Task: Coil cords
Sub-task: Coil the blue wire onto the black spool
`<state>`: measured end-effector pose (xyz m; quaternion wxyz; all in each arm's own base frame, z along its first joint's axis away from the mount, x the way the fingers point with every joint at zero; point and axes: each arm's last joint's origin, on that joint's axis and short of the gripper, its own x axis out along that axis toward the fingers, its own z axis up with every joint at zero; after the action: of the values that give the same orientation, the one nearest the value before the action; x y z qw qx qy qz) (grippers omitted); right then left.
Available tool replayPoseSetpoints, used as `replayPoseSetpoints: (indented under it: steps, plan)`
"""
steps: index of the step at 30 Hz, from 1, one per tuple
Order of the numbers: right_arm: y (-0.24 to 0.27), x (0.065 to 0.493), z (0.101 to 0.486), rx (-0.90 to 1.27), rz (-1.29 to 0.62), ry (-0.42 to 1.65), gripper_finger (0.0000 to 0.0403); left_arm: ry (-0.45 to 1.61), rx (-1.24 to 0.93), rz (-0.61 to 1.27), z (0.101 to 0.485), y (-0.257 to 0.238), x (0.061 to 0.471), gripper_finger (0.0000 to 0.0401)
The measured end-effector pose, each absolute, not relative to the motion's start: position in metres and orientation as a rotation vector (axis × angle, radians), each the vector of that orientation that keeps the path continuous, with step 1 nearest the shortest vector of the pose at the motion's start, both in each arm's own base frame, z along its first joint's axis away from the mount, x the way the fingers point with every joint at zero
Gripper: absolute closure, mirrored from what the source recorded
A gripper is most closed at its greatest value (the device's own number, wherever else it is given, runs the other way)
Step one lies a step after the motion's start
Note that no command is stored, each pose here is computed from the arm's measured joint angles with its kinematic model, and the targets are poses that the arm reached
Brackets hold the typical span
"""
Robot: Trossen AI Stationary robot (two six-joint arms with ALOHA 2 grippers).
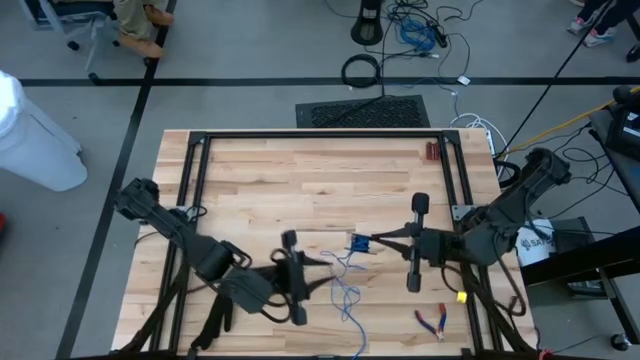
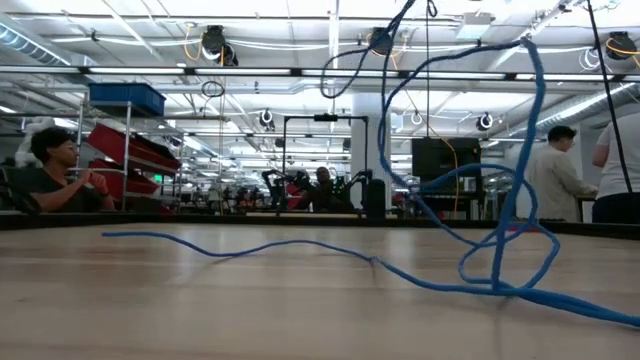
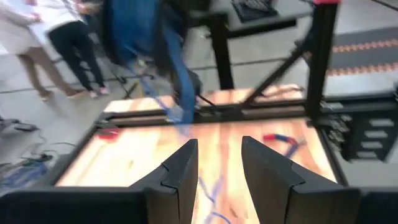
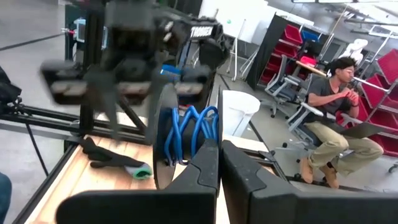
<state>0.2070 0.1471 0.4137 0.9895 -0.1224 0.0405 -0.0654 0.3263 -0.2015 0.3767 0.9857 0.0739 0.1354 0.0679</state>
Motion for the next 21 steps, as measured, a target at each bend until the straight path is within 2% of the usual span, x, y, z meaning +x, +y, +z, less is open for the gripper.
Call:
replayPoseSetpoints:
  steps: [4,10,15,21]
  plan:
    - [0.143,0.202,0.419,-0.246,-0.132,0.066,0.0403,0.321,0.175,0.121,0.355,-0.203,0.344,0.027]
    - [0.138,0.196,0.424,-0.24,-0.145,0.052,0.0403,0.351,0.117,0.316,0.332,-0.173,0.376,0.027]
    - [0.138,0.191,0.425,-0.274,-0.227,0.062,0.0403,0.406,0.018,0.213,0.314,-0.164,0.394,0.027]
    - [0.142,0.187,0.425,-0.303,-0.239,0.065,0.0403,0.34,-0.017,0.248,0.312,-0.159,0.405,0.027]
